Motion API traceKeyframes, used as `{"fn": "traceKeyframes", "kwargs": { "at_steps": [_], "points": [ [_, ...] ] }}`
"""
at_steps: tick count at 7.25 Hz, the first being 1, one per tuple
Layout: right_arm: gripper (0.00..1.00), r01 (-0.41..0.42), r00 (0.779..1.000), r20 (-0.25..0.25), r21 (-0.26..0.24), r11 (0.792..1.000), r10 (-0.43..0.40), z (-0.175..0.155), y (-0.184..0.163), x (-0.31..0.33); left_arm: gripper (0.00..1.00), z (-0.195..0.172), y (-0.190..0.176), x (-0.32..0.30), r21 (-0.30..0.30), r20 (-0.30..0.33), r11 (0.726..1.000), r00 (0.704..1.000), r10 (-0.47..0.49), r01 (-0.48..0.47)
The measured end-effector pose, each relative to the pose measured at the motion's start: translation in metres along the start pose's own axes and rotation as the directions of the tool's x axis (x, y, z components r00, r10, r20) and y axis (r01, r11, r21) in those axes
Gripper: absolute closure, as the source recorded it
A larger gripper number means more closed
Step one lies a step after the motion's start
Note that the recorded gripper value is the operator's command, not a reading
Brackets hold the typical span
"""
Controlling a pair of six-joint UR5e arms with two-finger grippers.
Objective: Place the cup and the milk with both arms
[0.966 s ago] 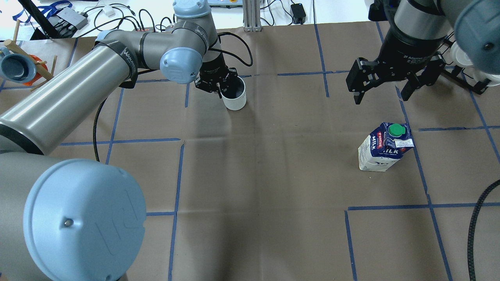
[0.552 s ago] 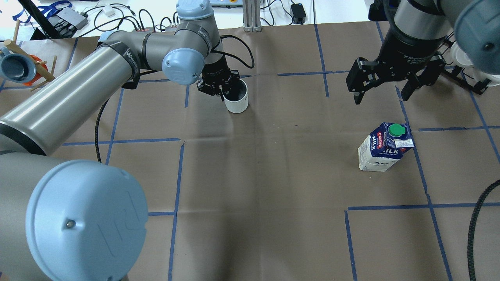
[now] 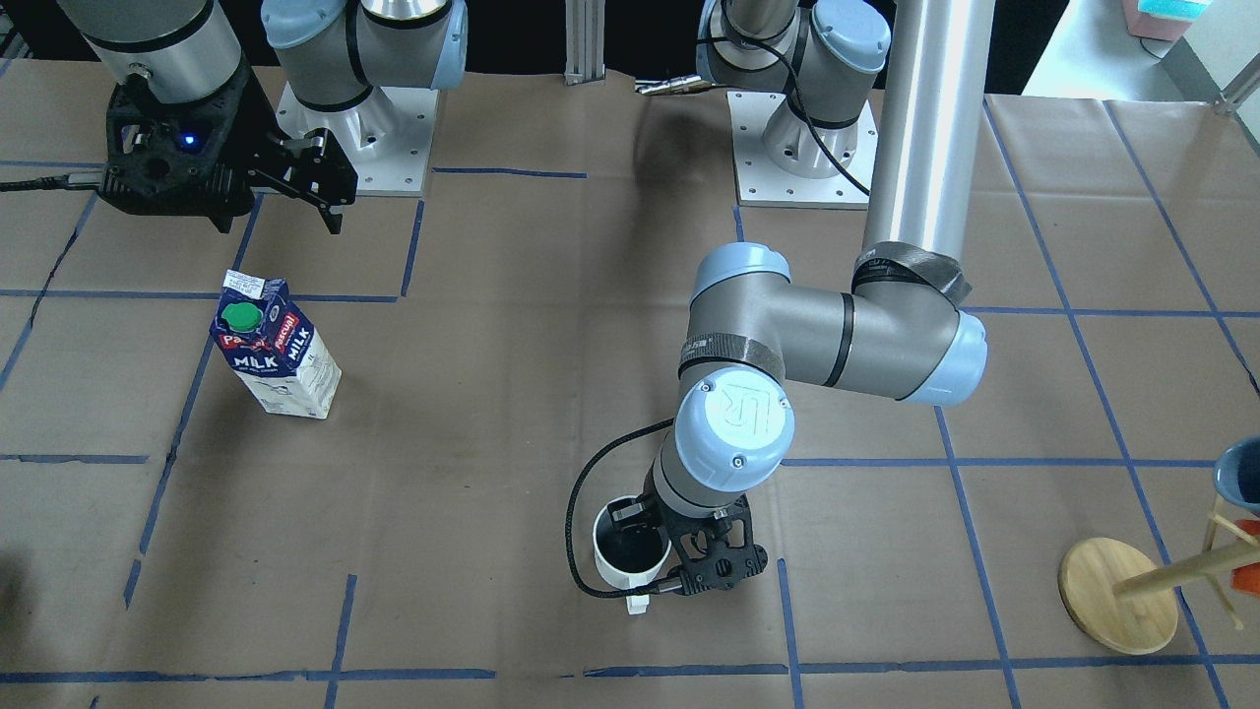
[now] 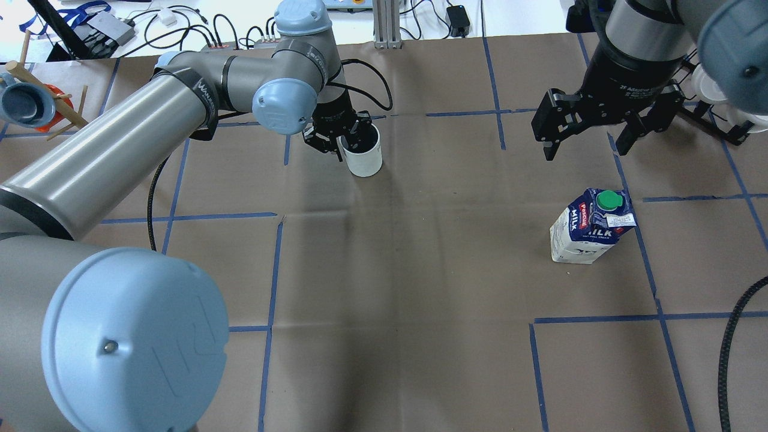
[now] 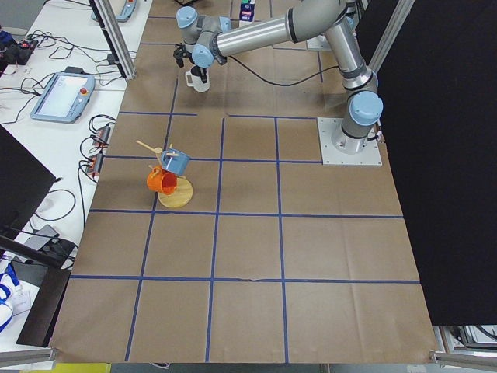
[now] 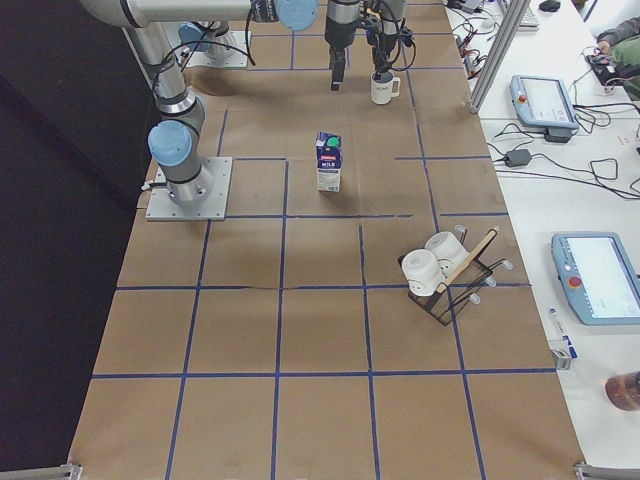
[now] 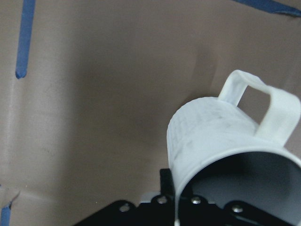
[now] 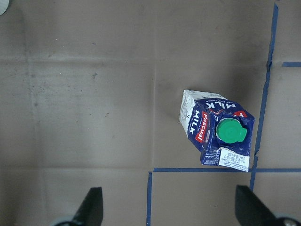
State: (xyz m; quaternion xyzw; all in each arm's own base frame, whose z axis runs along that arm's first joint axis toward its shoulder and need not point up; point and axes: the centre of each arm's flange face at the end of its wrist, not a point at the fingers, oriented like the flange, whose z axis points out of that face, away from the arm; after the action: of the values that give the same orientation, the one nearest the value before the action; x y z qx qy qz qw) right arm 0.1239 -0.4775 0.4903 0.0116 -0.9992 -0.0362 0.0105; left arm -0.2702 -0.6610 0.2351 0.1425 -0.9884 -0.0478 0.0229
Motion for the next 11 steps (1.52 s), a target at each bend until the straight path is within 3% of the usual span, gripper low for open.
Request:
{"fn": "traceKeyframes", "kwargs": {
  "at_steps": [4, 8, 11],
  "points": [
    [0.0, -0.001, 1.0, 0.0, -0.005, 1.0, 0.001, 0.002, 0.0, 0.001, 0.01, -0.011, 0.007, -0.003, 0.009, -0.002, 1.0, 1.0, 0.014, -0.014],
    [0.0, 0.001, 1.0, 0.0, -0.008, 1.0, -0.001, 0.005, -0.001, 0.004, 0.01, -0.068, 0.031, -0.022, 0.04, -0.008, 0.998, 0.998, 0.056, -0.055],
    [0.0, 0.042, 0.999, -0.007, 0.004, 0.999, -0.042, -0.001, 0.001, 0.023, 0.01, -0.114, 0.072, -0.056, 0.072, 0.038, 0.992, 0.994, 0.102, -0.104]
  ]
}}
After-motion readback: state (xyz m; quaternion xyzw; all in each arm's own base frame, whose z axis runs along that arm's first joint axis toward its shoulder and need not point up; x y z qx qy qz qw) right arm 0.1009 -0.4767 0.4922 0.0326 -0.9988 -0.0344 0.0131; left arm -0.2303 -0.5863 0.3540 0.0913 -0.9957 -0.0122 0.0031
